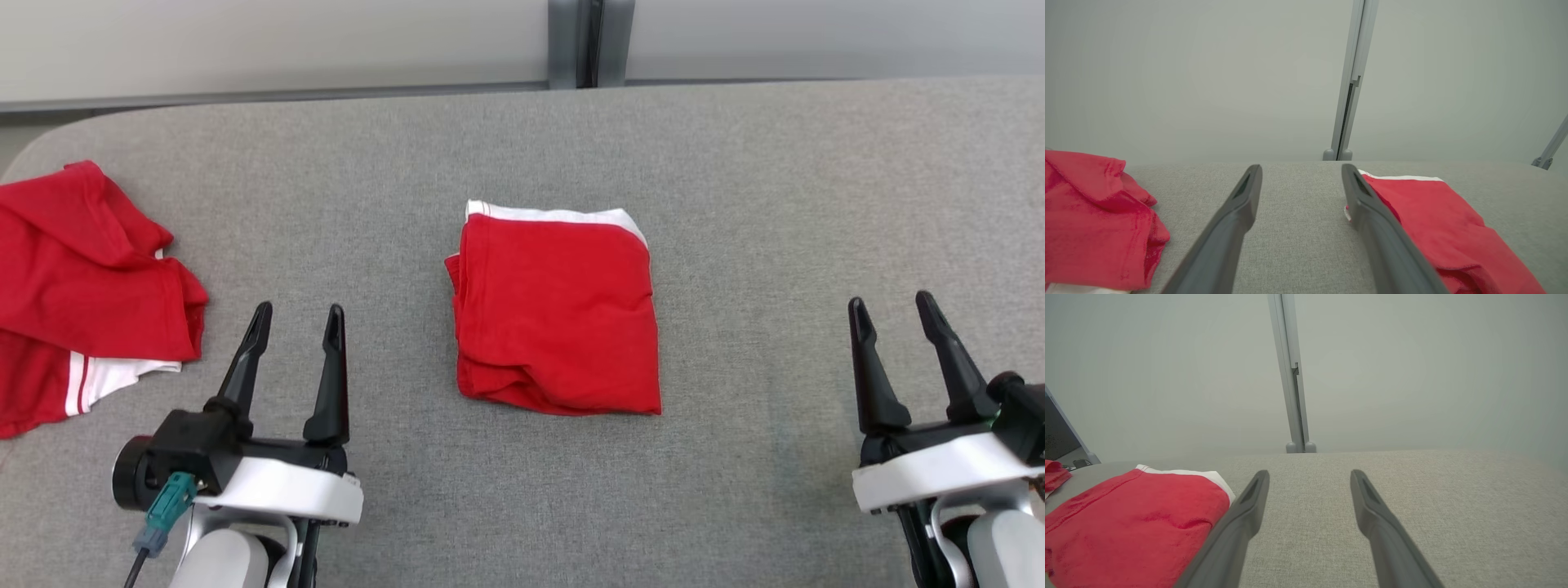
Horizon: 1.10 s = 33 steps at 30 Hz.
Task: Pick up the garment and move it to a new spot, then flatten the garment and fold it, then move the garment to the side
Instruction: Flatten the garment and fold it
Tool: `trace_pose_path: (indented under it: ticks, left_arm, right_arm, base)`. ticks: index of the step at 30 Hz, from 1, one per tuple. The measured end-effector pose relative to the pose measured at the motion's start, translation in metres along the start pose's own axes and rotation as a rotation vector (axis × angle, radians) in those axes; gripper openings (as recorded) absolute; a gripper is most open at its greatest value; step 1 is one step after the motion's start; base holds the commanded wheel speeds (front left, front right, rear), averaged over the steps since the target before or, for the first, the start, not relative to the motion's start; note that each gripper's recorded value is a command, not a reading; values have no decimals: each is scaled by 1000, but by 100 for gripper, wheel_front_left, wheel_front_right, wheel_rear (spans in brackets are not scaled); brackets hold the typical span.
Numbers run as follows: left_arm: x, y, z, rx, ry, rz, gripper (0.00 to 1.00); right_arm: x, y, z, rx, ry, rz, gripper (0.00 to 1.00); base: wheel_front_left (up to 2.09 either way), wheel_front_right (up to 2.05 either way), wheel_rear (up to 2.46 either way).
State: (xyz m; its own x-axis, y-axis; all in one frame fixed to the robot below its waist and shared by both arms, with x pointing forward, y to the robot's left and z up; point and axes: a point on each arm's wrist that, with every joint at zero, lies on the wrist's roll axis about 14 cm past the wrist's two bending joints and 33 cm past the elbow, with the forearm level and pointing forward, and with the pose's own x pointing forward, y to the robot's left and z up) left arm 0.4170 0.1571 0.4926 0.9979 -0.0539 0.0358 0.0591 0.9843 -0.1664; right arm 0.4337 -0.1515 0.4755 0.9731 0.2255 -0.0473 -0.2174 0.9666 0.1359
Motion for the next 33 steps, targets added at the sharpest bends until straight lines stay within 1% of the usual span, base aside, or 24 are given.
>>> trace_pose_path:
  ticks: [7, 11, 18, 24, 33]
  left_arm:
    - [-25, 8, 3, 11, 13, 18, 100]
    - [-36, 8, 8, 13, 10, 22, 100]
    - [-59, 7, 11, 12, 19, 27, 100]
    - [-70, 11, 15, 27, 16, 36, 100]
    - [-75, 11, 12, 21, 31, 42, 100]
  right_arm:
    - [-27, 5, 7, -12, 5, -10, 100]
    - [-41, 7, 14, -12, -5, -24, 100]
    - [-70, 11, 16, -3, 10, -44, 100]
    - [-81, 18, 21, -7, 10, -36, 100]
    - [-84, 19, 24, -14, 10, -36, 100]
  base:
    - [0, 0, 0]
    - [0, 0, 0]
    - [0, 0, 0]
    - [0, 0, 0]
    - [0, 0, 0]
